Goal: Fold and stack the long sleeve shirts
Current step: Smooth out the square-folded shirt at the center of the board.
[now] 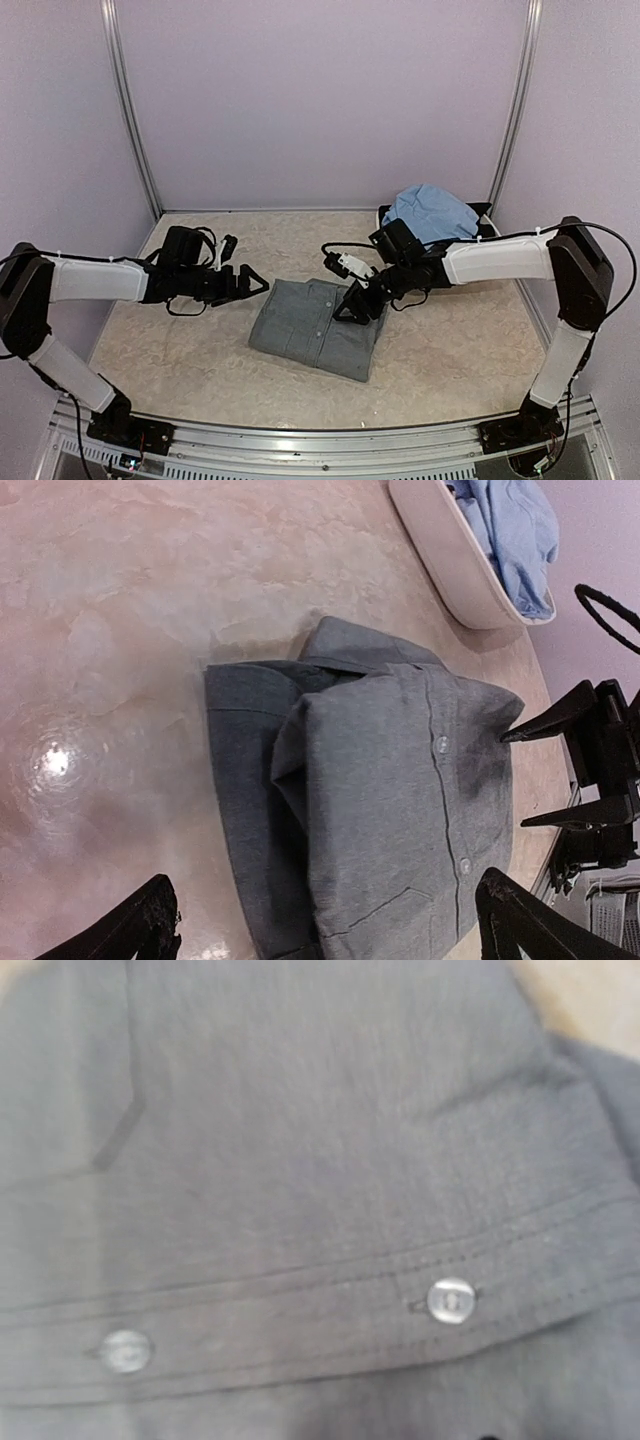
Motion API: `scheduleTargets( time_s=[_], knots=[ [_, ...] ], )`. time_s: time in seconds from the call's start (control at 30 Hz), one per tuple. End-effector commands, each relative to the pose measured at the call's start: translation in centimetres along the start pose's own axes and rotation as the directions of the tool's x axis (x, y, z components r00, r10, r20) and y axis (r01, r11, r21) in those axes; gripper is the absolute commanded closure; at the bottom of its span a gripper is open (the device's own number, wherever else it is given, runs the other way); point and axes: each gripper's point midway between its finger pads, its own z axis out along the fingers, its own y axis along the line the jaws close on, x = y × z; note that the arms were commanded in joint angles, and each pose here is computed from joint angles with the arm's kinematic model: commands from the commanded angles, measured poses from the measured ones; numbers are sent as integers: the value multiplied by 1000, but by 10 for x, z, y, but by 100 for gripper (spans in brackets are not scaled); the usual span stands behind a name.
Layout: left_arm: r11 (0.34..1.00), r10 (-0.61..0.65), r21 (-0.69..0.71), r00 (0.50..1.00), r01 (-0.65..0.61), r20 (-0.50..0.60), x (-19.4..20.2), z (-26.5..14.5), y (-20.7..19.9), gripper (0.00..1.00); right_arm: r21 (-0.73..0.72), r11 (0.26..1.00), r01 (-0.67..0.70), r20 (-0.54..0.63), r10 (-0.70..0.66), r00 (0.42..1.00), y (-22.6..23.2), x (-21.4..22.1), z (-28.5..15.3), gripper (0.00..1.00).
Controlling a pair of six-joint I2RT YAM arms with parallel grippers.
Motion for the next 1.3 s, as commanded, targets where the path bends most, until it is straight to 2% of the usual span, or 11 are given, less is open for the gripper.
scheduleTargets(
  time_s=[0.0,0.1,0.2,0.33,0.57,0.8,1.0,1.27],
  knots=[
    [982,187,7,982,-187,18,-1,-4,-47,1,15,993,-121,103,119,988,4,-22,-32,34],
    [983,185,20,983,-185,0,19,1,-64,1,25,974,-224,130,219,967,-12,-28,-49,26],
    [965,259,-47,966,-258,17,37,5,-84,1,27,960,-280,127,274,953,-35,-32,-51,18],
    [949,316,7,948,-317,32,60,10,-118,1,-4,955,-296,44,296,954,-53,-30,-26,16],
    [929,366,70,930,-363,-41,85,58,-131,1,-90,934,-347,24,350,936,-75,-37,5,14],
    [902,431,64,882,-427,-193,124,96,-106,1,-169,910,-377,-7,382,924,-79,-31,24,14],
    [873,475,23,840,-487,-262,142,76,-80,1,-234,897,-376,-17,383,924,-70,-30,27,15],
    [803,549,10,734,-596,-400,169,55,-47,1,-204,900,-386,-51,384,922,-79,-22,31,15]
  ],
)
